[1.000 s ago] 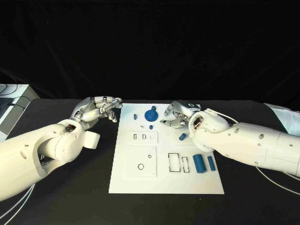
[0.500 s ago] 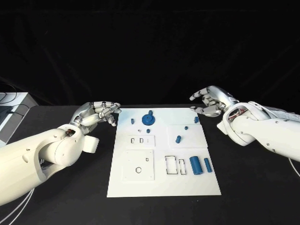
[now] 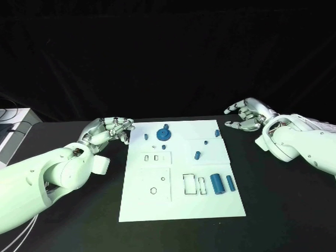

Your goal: Assemble the parts on the task board

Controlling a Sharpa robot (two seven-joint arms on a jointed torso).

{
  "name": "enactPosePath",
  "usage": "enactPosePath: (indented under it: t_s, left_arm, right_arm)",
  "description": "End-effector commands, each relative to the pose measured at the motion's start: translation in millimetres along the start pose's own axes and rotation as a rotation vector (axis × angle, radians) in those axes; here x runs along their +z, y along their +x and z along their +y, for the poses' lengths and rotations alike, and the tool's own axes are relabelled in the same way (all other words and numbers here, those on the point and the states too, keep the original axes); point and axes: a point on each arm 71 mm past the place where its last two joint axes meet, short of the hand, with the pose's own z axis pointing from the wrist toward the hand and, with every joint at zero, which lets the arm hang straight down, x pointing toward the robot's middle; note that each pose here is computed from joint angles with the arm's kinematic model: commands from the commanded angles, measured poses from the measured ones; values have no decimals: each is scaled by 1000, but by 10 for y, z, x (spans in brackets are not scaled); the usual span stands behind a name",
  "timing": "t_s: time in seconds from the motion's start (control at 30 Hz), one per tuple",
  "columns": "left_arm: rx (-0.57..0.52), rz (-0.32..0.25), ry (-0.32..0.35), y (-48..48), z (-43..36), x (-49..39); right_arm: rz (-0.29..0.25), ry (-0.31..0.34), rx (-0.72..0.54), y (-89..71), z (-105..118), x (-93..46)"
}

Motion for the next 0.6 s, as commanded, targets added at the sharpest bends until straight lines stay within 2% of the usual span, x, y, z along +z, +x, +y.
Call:
enactPosePath:
  t_s: [0.03,0.2,0.6]
  left_arm:
    - [-9,25,18,20,-3,1]
    - [-8,24,16,8,13,-2]
    - [-3,29,15,11,31,-3]
  right_arm:
    - [98,-37,-44,137,3,-2]
    - [125,-28,-66,239,-43,10]
    - [135,-13,-109,417,-102,72]
